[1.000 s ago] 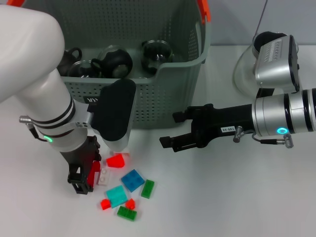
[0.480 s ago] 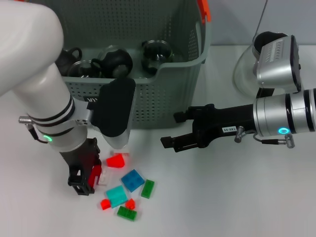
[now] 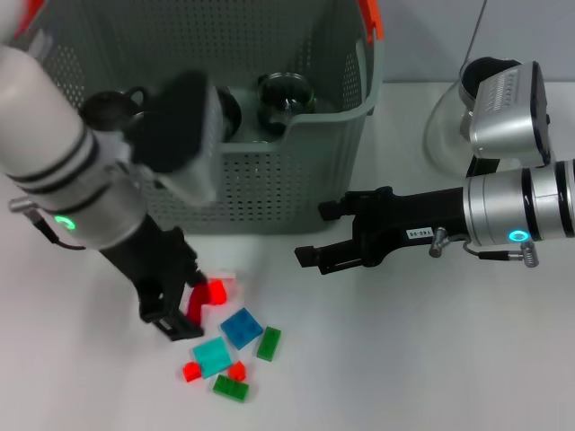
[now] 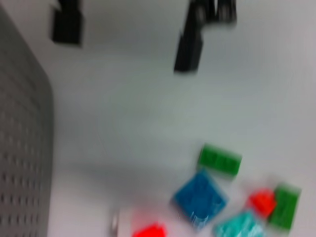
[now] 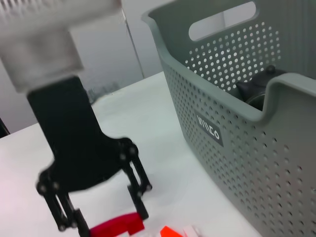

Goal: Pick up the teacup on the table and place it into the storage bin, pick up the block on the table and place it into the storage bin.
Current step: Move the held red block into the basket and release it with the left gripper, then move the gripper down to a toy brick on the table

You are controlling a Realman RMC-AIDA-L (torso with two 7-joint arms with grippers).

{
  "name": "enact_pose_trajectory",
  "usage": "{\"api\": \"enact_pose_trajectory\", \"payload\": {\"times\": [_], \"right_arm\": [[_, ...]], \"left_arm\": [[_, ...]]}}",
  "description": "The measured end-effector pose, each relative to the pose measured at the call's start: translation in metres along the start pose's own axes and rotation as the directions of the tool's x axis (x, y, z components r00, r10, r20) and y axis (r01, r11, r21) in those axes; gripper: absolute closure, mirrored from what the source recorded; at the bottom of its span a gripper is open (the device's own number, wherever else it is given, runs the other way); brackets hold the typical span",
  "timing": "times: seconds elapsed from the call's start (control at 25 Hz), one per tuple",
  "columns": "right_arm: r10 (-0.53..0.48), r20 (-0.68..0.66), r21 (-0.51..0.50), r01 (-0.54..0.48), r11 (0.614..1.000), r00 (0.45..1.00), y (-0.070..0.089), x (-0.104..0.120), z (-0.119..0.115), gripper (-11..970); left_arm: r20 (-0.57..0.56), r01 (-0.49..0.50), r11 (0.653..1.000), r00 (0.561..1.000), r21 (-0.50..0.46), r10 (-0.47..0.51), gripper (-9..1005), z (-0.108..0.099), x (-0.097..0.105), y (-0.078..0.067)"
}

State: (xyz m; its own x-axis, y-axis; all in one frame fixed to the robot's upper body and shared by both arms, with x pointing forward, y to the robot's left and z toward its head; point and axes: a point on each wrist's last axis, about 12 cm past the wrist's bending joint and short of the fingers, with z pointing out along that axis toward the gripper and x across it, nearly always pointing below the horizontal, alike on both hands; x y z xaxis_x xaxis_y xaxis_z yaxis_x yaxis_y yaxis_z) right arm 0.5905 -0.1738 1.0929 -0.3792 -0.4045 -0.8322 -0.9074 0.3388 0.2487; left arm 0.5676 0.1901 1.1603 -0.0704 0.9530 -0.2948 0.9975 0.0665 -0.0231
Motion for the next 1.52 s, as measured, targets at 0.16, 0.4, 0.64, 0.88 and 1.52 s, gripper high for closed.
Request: {"api": "enact_pose_trajectory", "payload": {"times": [0.16, 0.4, 0.64, 0.88, 1.52], "right_arm": [[0.003, -0.001, -0.001, -0.003, 1.0, 1.0, 0.0, 0.001, -0.001, 13], [0.016, -0.003, -0.001, -0.016, 1.0, 1.0, 0.0, 0.002, -0.002, 13], [0.012, -0.006, -0.009, -0.012, 1.0, 1.0, 0.0, 0.001, -0.002, 13], [0.007, -0.012, -0.014, -0.007, 1.0, 1.0, 0.001, 0.0, -0.002, 13], [-0.004, -0.016, -0.018, 0.003, 1.0, 1.0, 0.001, 0.002, -0.004, 12]], "left_arm": [[0.292, 0.112, 0.989, 0.947, 0.092, -0.135, 298, -0.034, 0.011, -0.003], [0.696, 0.294, 0.945, 0.648, 0.146, -0.309, 276, -0.102, 0.033, 0.01], [0.776, 0.505, 0.863, 0.534, 0.026, -0.336, 255, -0.126, 0.043, 0.052], [0.762, 0.66, 0.751, 0.474, 0.024, -0.44, 233, -0.104, 0.044, 0.099], [0.794, 0.569, 0.822, 0.497, 0.008, -0.351, 101, -0.108, 0.042, 0.061]]}}
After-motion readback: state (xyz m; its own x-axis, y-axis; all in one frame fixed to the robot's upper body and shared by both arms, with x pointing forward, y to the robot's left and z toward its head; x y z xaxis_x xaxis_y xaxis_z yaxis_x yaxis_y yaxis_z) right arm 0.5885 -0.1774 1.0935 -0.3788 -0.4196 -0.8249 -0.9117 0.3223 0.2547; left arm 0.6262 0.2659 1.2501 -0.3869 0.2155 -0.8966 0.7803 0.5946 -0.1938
